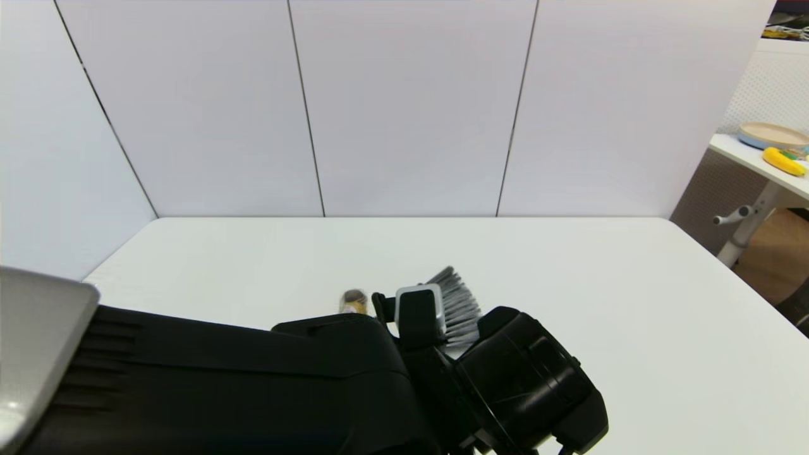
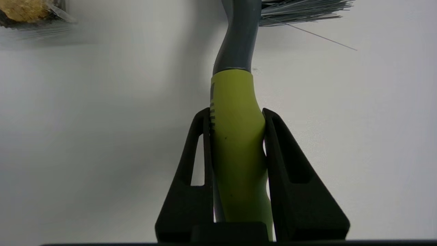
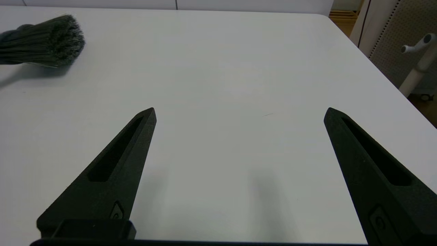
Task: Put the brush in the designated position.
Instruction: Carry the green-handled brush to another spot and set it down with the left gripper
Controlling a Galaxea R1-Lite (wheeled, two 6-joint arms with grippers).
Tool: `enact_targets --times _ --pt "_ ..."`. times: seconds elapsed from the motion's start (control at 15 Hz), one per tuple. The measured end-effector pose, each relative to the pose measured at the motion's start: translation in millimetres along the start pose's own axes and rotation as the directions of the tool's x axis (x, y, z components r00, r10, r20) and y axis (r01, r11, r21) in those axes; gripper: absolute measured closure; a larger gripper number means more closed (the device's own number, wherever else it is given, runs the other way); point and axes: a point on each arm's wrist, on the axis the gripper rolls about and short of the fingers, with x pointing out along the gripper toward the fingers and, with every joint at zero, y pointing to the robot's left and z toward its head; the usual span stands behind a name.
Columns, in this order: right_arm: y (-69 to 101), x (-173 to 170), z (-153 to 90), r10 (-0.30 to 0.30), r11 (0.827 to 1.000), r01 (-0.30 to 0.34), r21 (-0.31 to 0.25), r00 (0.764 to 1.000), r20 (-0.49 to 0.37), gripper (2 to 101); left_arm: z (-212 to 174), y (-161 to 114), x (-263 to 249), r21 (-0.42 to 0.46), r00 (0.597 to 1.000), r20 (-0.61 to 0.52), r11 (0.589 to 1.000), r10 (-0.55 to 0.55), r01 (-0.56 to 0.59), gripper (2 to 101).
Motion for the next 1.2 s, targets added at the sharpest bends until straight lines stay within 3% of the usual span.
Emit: enact_targets --times 1.13,1.2 --pt "0.0 0.0 0.0 0.0 1.0 0.0 0.0 1.0 0.0 5.0 -15.9 -10.2 27.0 0.017 1.0 -0.015 1.0 0.013 -0.013 76.6" --pt "0.0 0.0 0.0 0.0 1.0 0.0 0.0 1.0 0.0 5.0 -16.4 -11.1 28.4 0.014 1.0 -0.013 1.0 0.009 -0.009 69.8"
